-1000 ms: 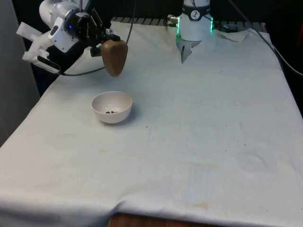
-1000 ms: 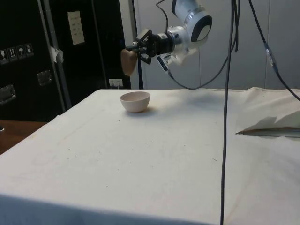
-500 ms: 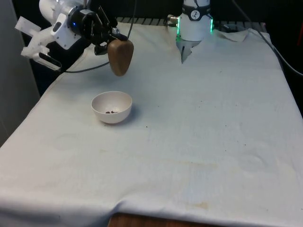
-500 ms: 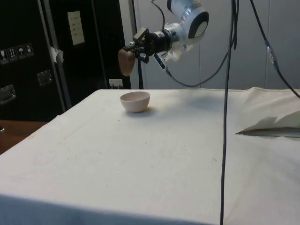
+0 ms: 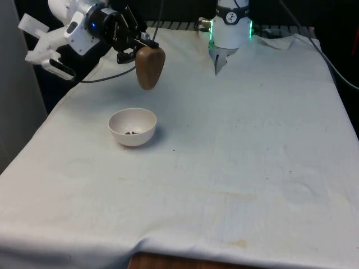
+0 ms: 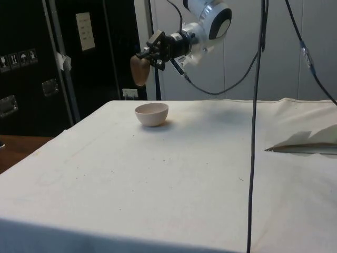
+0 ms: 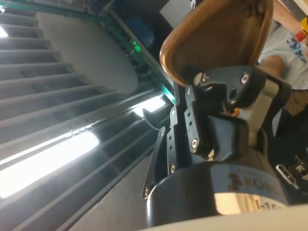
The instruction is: Pour the coffee beans from the cup into the bowl.
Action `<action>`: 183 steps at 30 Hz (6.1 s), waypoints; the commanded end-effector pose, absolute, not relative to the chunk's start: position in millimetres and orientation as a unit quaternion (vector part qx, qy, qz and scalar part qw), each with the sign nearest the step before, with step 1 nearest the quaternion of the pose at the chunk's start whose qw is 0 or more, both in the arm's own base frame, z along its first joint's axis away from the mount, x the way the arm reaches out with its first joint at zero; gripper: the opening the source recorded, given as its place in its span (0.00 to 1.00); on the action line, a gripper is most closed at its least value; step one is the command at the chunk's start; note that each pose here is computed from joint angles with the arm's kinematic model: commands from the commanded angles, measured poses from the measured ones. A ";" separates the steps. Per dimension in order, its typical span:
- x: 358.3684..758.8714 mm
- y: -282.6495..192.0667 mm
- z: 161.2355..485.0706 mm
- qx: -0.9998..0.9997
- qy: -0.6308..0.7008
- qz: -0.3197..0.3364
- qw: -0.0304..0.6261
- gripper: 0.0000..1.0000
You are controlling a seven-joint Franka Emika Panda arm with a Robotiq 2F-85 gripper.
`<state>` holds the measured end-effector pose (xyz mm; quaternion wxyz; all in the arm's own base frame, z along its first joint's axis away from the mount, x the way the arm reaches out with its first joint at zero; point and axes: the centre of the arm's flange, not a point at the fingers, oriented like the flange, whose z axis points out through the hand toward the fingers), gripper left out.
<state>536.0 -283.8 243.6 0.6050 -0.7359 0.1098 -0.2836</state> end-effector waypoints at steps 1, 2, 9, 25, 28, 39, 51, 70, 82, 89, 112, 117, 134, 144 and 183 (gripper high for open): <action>536.5 -282.1 246.6 -0.744 0.112 -0.281 0.596 0.00; 536.5 -282.8 243.8 -0.737 0.109 -0.283 0.604 0.00; 538.9 -273.3 251.6 -0.757 0.095 -0.277 0.584 0.00; 543.1 -259.4 254.8 -0.785 0.055 -0.268 0.556 0.00; 544.2 -259.1 253.0 -0.782 0.049 -0.269 0.560 0.00; 546.1 -249.5 252.3 -0.806 0.021 -0.264 0.530 0.00; 547.8 -236.7 249.2 -0.823 -0.008 -0.258 0.506 0.00; 559.2 -217.0 254.5 -0.845 -0.048 -0.251 0.469 0.00; 569.2 -212.0 260.0 -0.850 -0.068 -0.249 0.459 0.00; 571.1 -205.9 263.8 -0.863 -0.085 -0.240 0.437 0.00; 576.1 -193.8 260.6 -0.893 -0.111 -0.201 0.387 0.00; 576.7 -194.0 258.2 -0.896 -0.115 -0.194 0.383 0.00; 580.7 -190.3 254.4 -0.923 -0.110 -0.156 0.335 0.00; 584.7 -178.3 252.8 -0.933 -0.116 -0.136 0.313 0.00; 598.9 -119.4 262.7 -0.954 -0.149 -0.102 0.240 0.00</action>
